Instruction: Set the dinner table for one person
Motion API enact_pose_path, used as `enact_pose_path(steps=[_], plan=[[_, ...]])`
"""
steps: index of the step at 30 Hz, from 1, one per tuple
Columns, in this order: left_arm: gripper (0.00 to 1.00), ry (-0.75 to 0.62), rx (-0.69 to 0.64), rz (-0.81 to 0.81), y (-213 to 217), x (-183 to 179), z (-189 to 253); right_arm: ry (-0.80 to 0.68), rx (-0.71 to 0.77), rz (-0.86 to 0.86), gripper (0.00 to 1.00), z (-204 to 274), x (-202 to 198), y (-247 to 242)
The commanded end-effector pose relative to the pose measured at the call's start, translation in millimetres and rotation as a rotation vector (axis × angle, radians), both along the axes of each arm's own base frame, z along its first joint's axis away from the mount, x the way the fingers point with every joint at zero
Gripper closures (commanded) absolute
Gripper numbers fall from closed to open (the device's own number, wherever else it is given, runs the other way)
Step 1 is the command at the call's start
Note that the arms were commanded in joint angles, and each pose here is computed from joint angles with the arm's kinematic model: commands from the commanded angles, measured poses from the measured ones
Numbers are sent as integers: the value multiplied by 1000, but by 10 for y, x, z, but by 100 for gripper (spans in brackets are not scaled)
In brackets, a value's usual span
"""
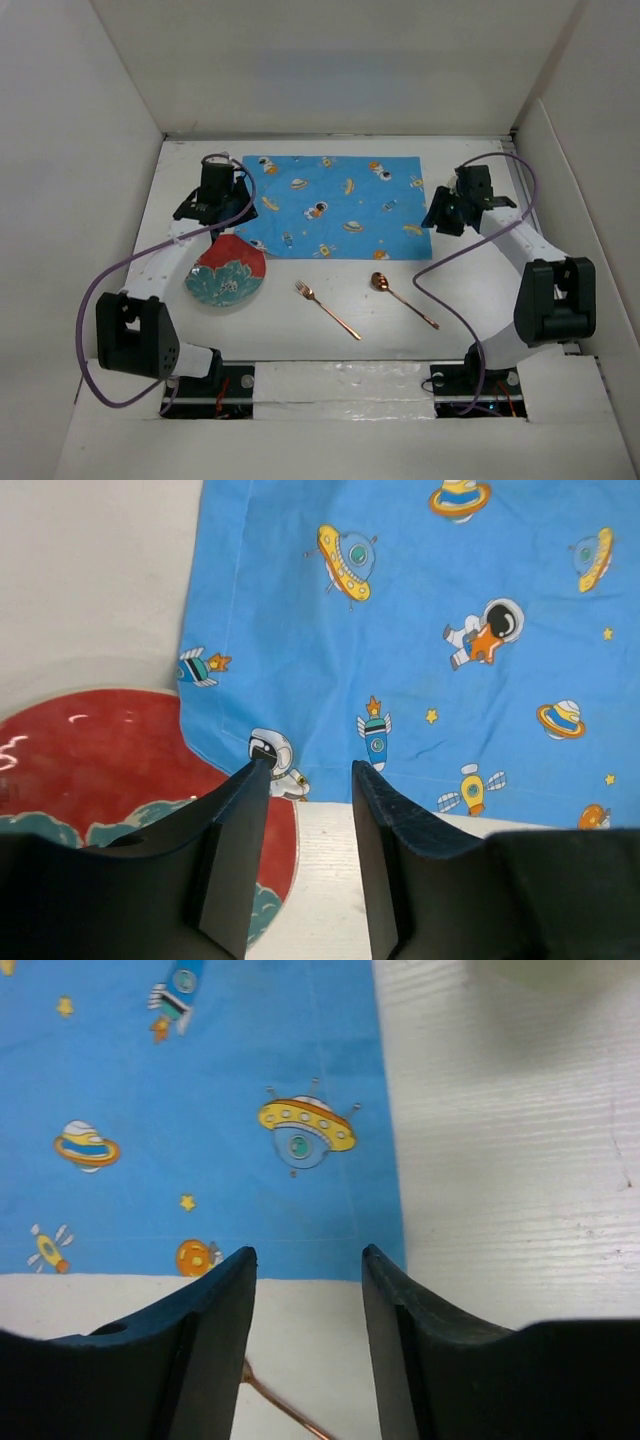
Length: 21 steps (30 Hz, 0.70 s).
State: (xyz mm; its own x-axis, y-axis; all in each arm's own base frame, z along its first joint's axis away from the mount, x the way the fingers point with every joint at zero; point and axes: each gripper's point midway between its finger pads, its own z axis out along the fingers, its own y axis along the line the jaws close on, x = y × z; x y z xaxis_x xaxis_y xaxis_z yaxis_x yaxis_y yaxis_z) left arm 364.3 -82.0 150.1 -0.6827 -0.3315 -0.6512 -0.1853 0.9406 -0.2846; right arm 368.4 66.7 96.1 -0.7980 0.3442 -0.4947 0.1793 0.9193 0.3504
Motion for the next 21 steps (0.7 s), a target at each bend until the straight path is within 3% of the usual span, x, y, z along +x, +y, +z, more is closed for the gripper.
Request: enact_pose_path(steps=[1,2,3,5,7,11,14,17,18,21], plan=[[65,-104,-3,36,73,-13,453,-132,-33,58,49,552,61,191],[68,-117,-5,39,79,-20,507,-158,-29,98,55,640,50,284],[70,-137,-10,42,83,-27,591,-196,-7,142,75,754,65,419],[87,-169,-24,44,82,-60,734,-224,56,289,100,880,-68,904],[100,-215,-51,31,48,-80,935,-231,106,394,100,968,-169,1319],[100,-330,-114,10,-20,-116,1426,-209,299,631,100,1028,-623,2612],[100,-385,-140,16,-15,-186,1690,-187,362,677,100,1023,-767,3120],[94,-410,-201,-9,-79,-359,1874,-146,384,722,69,867,-858,3610],[92,-411,-223,-13,-88,-463,1852,-142,394,726,52,838,-854,3714],[85,-401,-314,-18,-169,-647,1780,-74,438,705,39,608,-802,4010]])
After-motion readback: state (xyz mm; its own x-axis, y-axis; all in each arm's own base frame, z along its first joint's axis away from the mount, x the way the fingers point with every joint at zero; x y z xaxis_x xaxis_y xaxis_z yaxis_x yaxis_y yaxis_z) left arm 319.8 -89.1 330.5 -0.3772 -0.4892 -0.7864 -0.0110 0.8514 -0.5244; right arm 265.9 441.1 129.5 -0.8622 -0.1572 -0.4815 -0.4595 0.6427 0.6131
